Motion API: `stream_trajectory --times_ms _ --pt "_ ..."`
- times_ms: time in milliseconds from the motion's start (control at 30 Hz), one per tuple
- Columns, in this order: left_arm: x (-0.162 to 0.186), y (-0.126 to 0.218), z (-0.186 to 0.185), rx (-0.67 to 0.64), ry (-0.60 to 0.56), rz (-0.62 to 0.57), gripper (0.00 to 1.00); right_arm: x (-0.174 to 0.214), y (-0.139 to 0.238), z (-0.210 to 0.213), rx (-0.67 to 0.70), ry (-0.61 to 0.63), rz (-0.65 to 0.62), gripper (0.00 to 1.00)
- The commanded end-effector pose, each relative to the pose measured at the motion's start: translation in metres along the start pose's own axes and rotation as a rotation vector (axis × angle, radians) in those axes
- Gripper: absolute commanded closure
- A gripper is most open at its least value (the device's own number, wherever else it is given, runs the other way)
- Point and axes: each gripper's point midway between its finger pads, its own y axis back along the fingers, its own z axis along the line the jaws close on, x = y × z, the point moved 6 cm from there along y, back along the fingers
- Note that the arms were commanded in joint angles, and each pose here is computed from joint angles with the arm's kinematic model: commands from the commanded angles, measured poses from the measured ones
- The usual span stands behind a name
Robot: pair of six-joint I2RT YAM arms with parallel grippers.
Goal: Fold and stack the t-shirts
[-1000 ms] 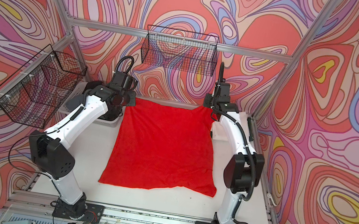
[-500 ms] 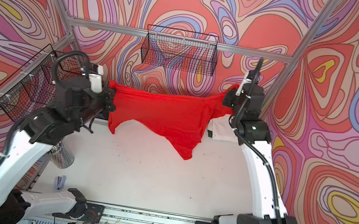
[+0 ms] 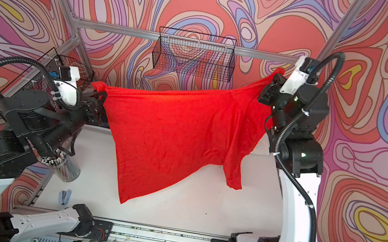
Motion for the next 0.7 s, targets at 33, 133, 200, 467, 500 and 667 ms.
stream_trajectory --times_ms 33,133,200,467,500,667 --pt "-0.001 -0.015 0.016 -0.212 -0.108 -0.013 1.00 0.044 -0.048 0.013 -0.008 0.053 0.128 1.00" --pt "0.019 -0.047 0.020 -0.261 -0.120 0.064 1.00 0.085 -0.077 0.026 0.026 0.123 0.200 1.00" --pt "0.038 -0.073 0.025 -0.282 -0.114 0.124 1.00 0.113 -0.095 0.026 0.057 0.148 0.250 1.00" --pt "0.121 -0.177 0.048 -0.414 -0.166 0.328 1.00 0.221 -0.157 0.016 0.164 0.243 0.440 1.00" --pt "0.126 -0.186 0.052 -0.425 -0.167 0.354 1.00 0.230 -0.163 0.016 0.168 0.247 0.457 1.00" --pt "0.138 -0.222 0.058 -0.474 -0.201 0.389 1.00 0.271 -0.189 0.017 0.173 0.242 0.516 1.00"
